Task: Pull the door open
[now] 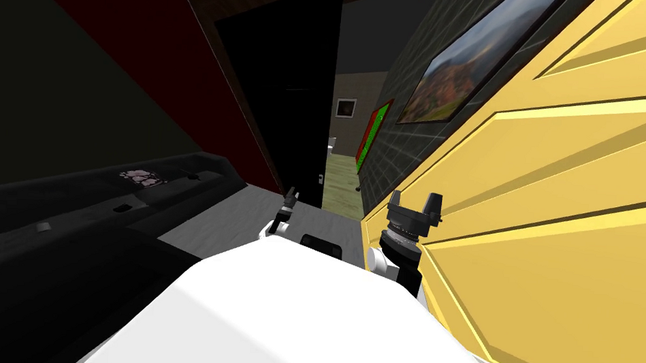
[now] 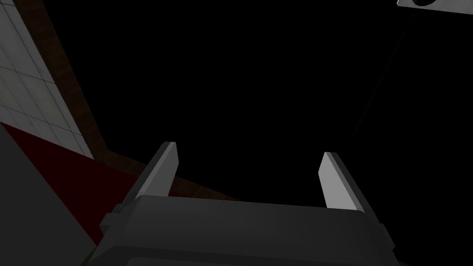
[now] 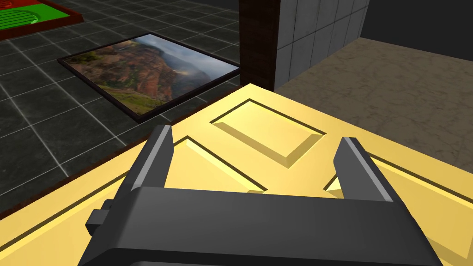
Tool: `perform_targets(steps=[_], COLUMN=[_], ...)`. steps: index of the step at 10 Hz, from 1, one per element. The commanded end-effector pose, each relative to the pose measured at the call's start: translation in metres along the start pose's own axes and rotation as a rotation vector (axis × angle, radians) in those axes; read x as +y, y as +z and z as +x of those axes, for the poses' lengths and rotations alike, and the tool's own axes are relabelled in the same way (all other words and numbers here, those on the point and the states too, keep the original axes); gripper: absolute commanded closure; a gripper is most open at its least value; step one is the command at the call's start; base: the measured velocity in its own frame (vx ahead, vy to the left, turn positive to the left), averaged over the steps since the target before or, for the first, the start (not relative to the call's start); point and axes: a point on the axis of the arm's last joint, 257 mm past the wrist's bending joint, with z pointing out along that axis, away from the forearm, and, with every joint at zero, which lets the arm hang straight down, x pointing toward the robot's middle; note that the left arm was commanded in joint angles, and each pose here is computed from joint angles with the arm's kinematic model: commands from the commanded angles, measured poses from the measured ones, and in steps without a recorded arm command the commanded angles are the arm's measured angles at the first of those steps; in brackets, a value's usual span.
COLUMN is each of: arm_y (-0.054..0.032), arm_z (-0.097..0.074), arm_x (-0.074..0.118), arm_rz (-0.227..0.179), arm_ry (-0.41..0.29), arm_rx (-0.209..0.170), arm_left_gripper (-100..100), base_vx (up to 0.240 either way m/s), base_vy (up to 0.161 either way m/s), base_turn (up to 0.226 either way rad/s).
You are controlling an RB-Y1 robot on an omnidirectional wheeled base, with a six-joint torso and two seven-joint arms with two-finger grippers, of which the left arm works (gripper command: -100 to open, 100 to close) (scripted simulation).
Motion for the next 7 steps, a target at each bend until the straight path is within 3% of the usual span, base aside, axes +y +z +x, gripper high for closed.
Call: perform_targets(steps=[1,7], arm_y=[-0.0044,-0.0222], arm_z=[-0.002,-0.016], arm_x=[0.013,0.060], arm_rz=[-0.025,-0.122], arm_ry=[0.004,0.020], arm_rx=[-0.001,-0.006], arm_left_gripper=[-100,-100], base_vx=[0.102,0.128], base_vy=[-0.045,-0.036], base_turn=[-0.058,-0.065])
